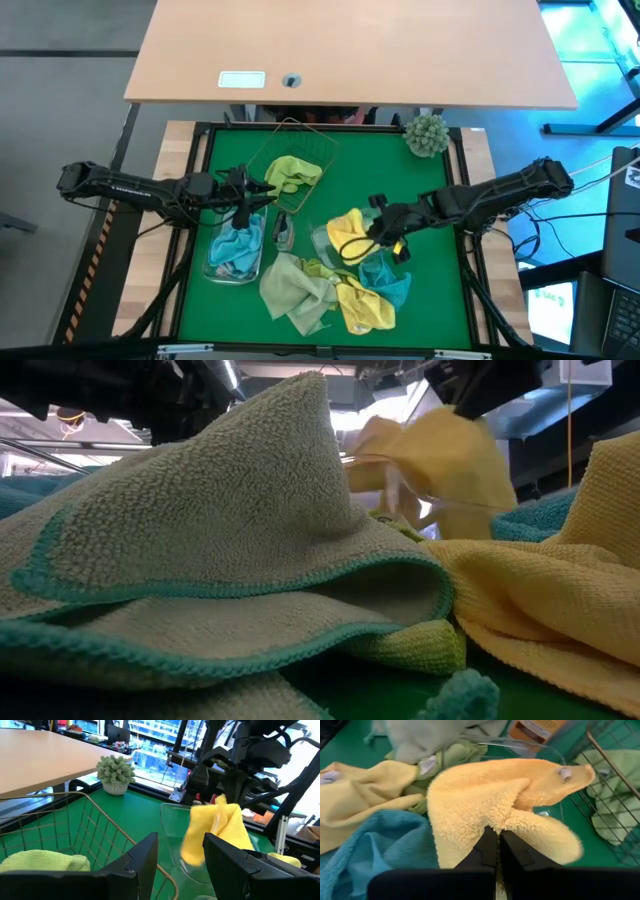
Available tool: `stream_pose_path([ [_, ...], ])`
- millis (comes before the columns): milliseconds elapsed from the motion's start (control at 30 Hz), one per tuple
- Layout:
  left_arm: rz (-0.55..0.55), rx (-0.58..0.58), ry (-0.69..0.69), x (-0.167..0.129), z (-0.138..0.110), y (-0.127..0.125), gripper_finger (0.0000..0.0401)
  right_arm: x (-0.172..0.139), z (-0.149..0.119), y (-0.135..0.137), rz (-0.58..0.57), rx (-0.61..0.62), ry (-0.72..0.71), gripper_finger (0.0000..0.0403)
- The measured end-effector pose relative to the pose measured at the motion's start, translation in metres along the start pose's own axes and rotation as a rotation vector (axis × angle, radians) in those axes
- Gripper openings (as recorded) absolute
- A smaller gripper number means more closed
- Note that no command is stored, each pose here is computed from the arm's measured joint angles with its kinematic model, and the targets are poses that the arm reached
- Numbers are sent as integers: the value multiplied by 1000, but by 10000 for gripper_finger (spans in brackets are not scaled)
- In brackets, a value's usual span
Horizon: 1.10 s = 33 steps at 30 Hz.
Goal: Sort microfiber towel by color & place in baskets
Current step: Put the top yellow microfiber towel into the right transparent bin
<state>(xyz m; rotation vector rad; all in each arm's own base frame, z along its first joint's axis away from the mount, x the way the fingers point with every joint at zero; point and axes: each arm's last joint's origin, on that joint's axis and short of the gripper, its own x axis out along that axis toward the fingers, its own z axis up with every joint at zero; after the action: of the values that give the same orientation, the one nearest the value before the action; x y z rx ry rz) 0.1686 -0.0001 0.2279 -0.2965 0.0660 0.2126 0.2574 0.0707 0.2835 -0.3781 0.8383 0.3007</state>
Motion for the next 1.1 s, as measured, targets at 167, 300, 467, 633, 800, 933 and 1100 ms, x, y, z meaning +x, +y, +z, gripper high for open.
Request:
stream_pose_path([
  [167,-18,2,5,-1,-1,-3,153,0,0,5,51,-44,-5,5],
  [300,-30,3,9,-1,-2,-5,153,0,0,5,68,-62,-10,5],
  [467,-34,4,10,-1,-2,-6,153,0,-2,0,26,-82,9,5],
  [633,-31,8,8,-1,-2,-6,153,5,-6,-14,-25,-44,43,5],
  [800,-31,9,7,-1,-2,-6,153,23,-12,-26,-37,-6,107,5],
  [933,-32,9,5,-1,-1,-6,153,41,-17,-32,-24,16,168,5],
  [1100,-33,9,2,-1,-1,-6,153,56,-20,-30,33,9,201,5],
])
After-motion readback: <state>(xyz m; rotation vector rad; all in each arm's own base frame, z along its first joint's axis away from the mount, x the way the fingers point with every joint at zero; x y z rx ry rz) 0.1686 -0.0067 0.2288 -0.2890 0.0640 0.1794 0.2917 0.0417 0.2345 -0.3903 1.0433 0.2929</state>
